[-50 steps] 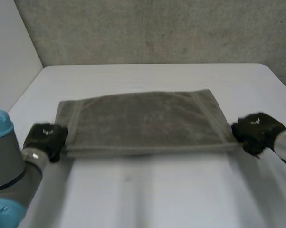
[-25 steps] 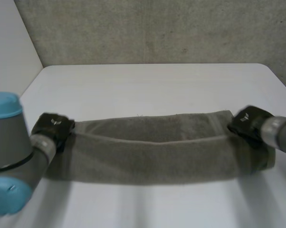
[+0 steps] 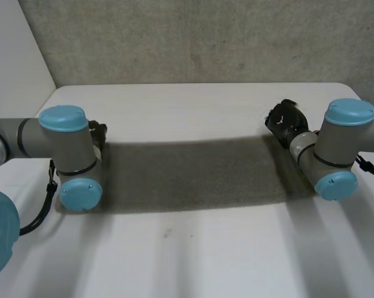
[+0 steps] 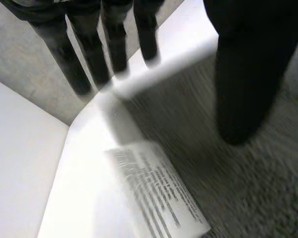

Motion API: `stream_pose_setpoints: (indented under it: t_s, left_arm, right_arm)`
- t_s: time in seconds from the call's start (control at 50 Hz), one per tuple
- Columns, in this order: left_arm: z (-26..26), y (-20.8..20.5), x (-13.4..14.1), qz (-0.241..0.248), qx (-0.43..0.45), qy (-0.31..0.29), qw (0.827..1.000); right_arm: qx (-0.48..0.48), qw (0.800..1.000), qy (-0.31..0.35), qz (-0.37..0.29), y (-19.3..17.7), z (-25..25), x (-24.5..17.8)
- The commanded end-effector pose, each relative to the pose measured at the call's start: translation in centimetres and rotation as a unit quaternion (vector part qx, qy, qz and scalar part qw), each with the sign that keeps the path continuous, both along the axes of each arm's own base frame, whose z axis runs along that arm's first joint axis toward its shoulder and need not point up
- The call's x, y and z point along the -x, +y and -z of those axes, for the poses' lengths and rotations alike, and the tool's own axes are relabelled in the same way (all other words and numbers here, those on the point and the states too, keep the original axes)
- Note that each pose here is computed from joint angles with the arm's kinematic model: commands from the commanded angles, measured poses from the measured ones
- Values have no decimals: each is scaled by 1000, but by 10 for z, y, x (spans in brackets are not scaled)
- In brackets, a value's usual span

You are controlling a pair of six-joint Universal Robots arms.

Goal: Fold the towel.

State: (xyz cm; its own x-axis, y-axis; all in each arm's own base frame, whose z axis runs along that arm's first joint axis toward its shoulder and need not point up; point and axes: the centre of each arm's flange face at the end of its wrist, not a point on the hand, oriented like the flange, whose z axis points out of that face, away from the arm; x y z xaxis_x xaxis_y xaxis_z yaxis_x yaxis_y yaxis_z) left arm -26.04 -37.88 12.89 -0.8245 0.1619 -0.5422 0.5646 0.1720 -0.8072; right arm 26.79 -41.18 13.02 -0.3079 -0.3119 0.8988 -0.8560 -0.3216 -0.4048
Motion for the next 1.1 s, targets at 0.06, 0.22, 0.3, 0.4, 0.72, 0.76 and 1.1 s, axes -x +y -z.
stream_pose_setpoints:
  t_s: [0.06,0.22,0.3,0.4,0.72,0.76,1.1]
  left_arm:
    - [-29,14,19,30,32,22,999]
    - [-79,30,13,31,68,77,994]
    - [-101,50,11,70,62,157,983]
    - [-109,75,4,116,25,238,964]
    - [-69,118,-28,107,-91,294,946]
    - [-67,119,-29,103,-95,293,946]
    - [-79,124,-30,109,-77,296,946]
  right_arm:
    - [-11,995,-100,18,8,-39,3]
    - [-58,962,-264,34,39,-94,16]
    - [-107,950,-287,58,59,-100,31]
    - [-201,937,-268,101,74,-86,56]
    - [-295,921,-222,123,92,-26,94]
    - [-265,933,-216,115,86,-16,98]
    - [-190,955,-200,113,63,6,108]
